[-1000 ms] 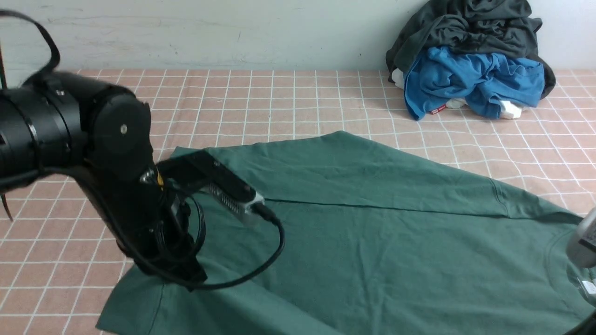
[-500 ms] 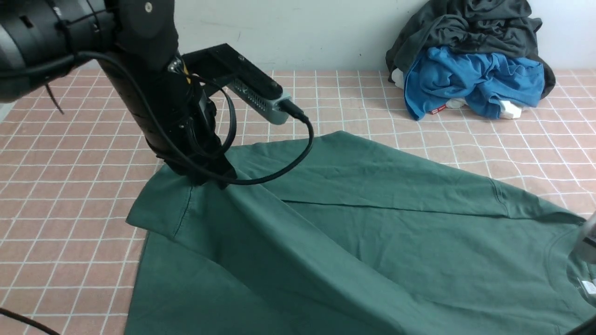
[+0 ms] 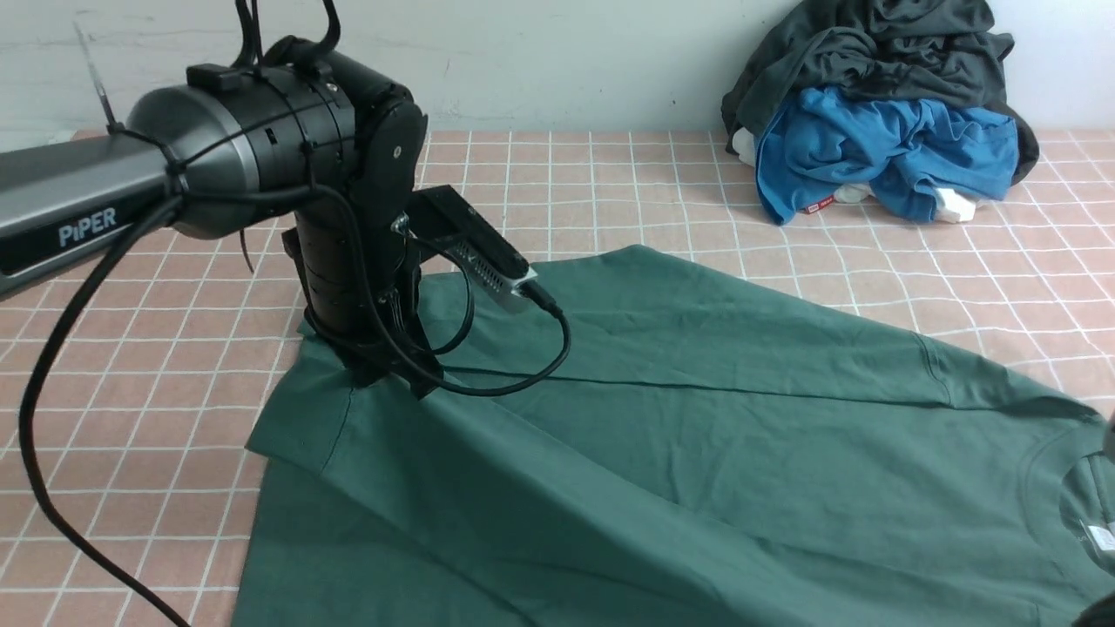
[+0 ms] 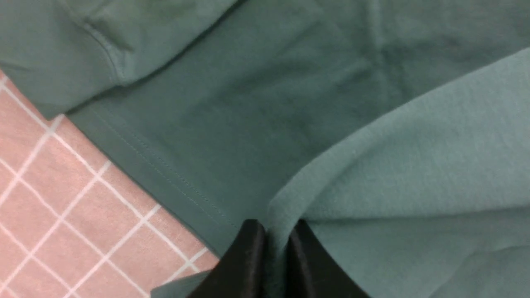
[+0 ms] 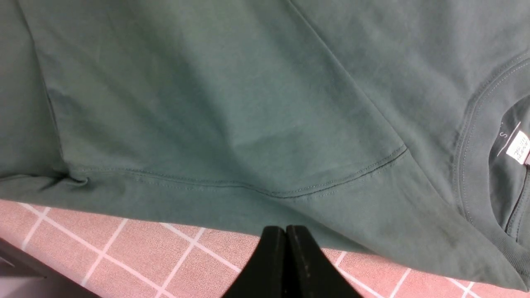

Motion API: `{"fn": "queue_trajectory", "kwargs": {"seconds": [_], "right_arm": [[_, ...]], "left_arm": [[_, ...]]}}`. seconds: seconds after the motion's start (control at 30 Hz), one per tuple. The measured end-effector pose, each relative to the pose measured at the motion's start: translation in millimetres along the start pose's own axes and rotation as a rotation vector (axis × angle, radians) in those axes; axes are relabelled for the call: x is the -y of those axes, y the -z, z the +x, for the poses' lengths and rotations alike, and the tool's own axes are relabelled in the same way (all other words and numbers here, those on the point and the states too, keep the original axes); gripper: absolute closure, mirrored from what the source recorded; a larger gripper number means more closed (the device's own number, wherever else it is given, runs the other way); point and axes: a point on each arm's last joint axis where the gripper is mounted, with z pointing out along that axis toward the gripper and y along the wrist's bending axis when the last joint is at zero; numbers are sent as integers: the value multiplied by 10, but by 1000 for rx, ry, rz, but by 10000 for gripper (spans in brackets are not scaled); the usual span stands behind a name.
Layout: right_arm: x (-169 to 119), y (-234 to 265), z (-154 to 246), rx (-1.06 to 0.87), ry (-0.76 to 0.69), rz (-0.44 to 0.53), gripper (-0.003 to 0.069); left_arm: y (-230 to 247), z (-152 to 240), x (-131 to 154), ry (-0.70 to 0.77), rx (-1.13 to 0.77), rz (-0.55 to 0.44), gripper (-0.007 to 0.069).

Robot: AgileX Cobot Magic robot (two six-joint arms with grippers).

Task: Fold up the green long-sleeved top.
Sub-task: Use the left arm to drag and place the cuff at the centered position on the left edge of the fabric, then use the left arm to clamp the cuff farthest from it

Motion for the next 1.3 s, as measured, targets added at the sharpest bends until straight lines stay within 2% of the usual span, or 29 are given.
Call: {"fn": "queue_trajectory", "kwargs": {"seconds": [0.13, 0.4, 0.53, 0.67, 0.83, 1.0, 1.2, 1.3], "right_arm": [[2, 0, -7, 8, 0, 2, 673], [7, 1, -37, 40, 0, 8, 673], [10, 2, -59, 65, -9, 10, 673], [21, 5, -97, 107, -26, 22, 673], [58, 13, -142, 159, -57, 59, 673], [102, 20, -160, 182, -93, 105, 673], [115, 22, -161, 186, -124, 116, 673], [117, 22, -161, 187, -135, 117, 673]], "left_arm": [[-168, 13, -60, 38, -39, 13, 508], [-141, -3, -240, 174, -25, -8, 215], [5, -41, -378, 247, 11, -26, 136], [95, -20, -576, 358, 56, -31, 121], [68, 69, -796, 466, 104, 11, 121], [-221, 118, -1034, 578, 147, 66, 121], [-548, 40, -1060, 598, 160, 84, 121], [-740, -83, -944, 559, 167, 113, 121]]}}
